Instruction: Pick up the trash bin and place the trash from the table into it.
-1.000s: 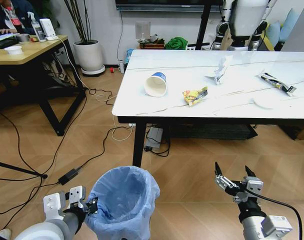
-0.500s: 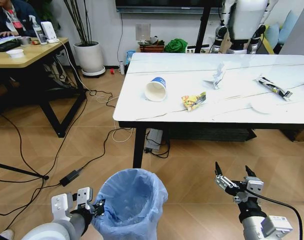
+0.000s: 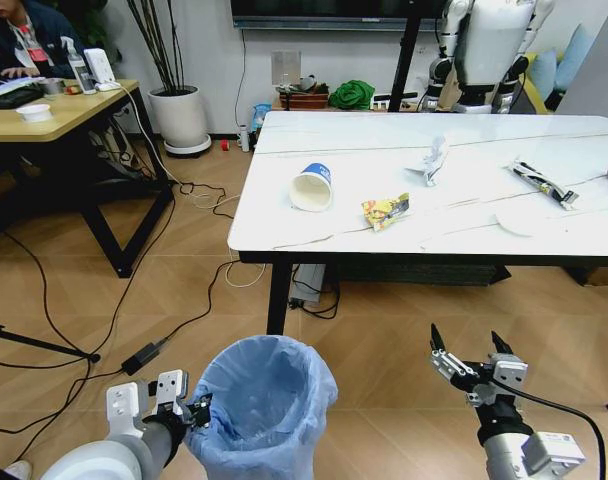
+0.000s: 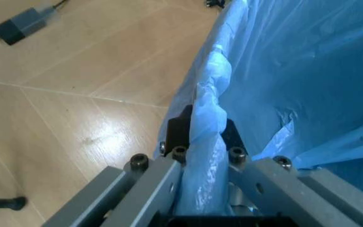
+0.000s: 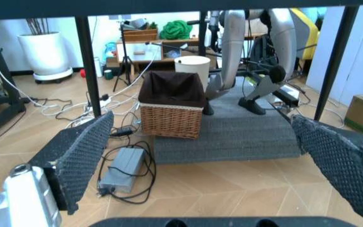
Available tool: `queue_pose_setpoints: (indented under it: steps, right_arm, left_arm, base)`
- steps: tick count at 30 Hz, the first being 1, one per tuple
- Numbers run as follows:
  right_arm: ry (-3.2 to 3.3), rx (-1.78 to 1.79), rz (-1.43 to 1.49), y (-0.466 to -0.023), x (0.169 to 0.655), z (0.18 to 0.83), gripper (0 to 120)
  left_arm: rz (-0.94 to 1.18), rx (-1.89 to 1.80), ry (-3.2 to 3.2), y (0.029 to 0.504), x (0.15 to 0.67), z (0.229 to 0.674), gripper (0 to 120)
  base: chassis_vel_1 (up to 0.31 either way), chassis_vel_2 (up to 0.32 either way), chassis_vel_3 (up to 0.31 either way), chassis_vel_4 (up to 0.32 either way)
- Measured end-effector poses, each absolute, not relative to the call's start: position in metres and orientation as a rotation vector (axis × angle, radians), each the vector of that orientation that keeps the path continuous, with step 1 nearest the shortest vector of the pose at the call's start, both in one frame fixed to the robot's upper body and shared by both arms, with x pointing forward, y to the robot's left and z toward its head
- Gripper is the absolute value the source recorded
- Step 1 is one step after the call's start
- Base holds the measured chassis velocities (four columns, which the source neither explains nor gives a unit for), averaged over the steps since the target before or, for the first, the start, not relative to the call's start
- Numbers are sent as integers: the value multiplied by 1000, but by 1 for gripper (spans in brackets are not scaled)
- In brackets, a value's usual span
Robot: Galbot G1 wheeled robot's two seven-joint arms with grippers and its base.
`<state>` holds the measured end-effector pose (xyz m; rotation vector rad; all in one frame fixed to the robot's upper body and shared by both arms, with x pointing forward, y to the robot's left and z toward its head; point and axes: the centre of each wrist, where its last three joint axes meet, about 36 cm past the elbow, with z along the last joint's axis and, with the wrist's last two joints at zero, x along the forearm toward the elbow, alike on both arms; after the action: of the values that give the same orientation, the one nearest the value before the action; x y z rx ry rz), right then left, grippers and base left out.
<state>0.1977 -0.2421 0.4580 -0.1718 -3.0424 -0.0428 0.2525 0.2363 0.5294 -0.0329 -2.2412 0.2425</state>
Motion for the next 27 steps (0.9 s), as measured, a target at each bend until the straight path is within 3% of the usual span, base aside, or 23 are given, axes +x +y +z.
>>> queue_pose_setpoints:
  steps: [27]
  right_arm:
    - [-3049,-166,-46,-241,198,460,100]
  left_arm:
    - [225,-21,-2255,239,251,529,0]
  base:
    - [0,0,0,0]
